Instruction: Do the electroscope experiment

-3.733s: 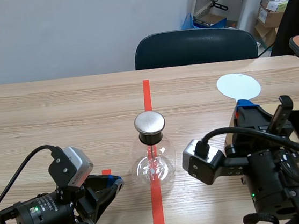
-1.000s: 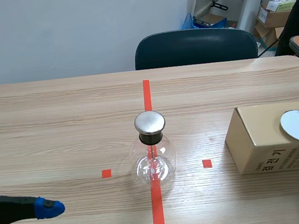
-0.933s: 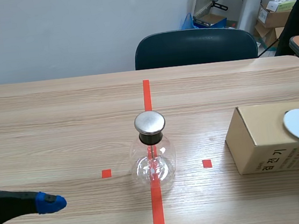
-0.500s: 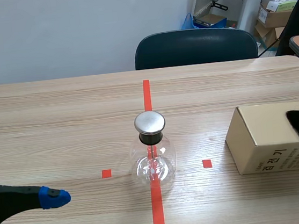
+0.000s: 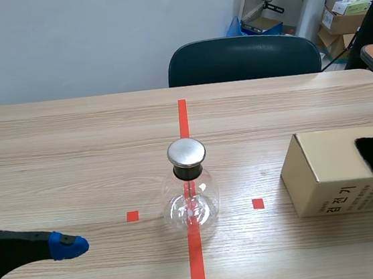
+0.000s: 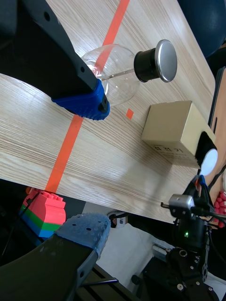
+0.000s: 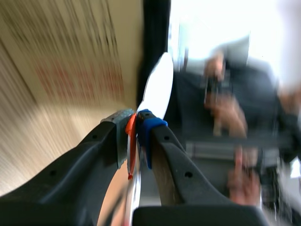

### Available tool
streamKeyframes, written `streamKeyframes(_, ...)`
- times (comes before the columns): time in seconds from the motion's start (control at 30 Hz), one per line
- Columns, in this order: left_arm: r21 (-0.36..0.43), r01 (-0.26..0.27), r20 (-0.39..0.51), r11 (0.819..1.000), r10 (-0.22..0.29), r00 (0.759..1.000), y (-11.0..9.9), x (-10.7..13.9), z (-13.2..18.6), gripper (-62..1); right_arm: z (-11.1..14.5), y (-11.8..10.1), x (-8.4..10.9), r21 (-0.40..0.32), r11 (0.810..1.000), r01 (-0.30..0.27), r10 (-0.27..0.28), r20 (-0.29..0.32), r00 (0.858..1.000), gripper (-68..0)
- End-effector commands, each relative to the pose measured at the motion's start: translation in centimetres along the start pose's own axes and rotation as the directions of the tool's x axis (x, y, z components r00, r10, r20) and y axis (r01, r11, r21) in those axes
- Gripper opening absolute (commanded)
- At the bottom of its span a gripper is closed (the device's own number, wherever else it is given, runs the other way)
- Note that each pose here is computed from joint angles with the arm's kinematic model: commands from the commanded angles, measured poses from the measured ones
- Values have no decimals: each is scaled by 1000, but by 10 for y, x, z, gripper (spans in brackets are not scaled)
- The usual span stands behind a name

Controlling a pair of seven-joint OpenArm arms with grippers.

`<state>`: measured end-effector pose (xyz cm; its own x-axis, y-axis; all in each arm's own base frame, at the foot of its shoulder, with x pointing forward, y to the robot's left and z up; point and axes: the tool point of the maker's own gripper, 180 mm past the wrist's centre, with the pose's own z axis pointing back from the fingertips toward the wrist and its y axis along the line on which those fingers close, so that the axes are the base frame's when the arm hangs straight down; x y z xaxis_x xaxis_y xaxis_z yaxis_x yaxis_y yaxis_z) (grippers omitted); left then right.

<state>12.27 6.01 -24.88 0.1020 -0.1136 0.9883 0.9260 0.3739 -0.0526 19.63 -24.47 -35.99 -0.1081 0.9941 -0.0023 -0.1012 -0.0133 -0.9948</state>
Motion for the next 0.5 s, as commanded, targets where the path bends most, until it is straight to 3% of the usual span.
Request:
streamKeyframes(0.0,-11,-10,47,1000,11,999,-4,12,-4,-172,-5,-10,10,-45,998,-32,34,42,999,-666)
streamKeyframes(0.07,-12,-11,47,1000,11,999,-4,12,-4,-172,-2,-9,-12,-43,999,-23,19,-88,996,-666)
streamKeyframes(0.1,-12,-11,47,1000,11,999,-4,12,-4,-172,1,-8,-25,-36,999,-23,17,-160,987,-667)
streamKeyframes(0.13,-12,-11,47,1000,11,999,-4,12,-4,-172,4,-6,-31,-27,999,-29,23,-192,981,-667)
streamKeyframes(0.17,-12,-11,47,1000,11,999,-4,12,-4,-172,4,-6,-30,-23,999,-36,31,-180,983,-667)
streamKeyframes(0.23,-12,-10,47,1000,11,999,-4,12,-4,-172,-3,-9,-7,-31,998,-46,44,-50,998,-666)
streamKeyframes(0.3,-12,-11,47,1000,12,999,-4,12,-4,-172,-6,-12,12,-45,998,-50,52,50,997,-666)
streamKeyframes(0.33,-13,-11,47,1000,12,999,-4,12,-4,-172,-6,-14,10,-51,998,-48,49,35,998,-666)
streamKeyframes(0.37,-13,-12,47,1000,12,999,-4,12,-4,-173,-6,-15,0,-53,998,-42,41,-28,999,-666)
streamKeyframes(0.43,-13,-12,47,1000,12,999,-4,12,-4,-174,0,-13,-24,-41,998,-42,34,-165,986,-667)
streamKeyframes(0.47,-13,-12,47,1000,12,999,-4,12,-4,-174,1,-13,-30,-38,998,-46,38,-192,981,-667)
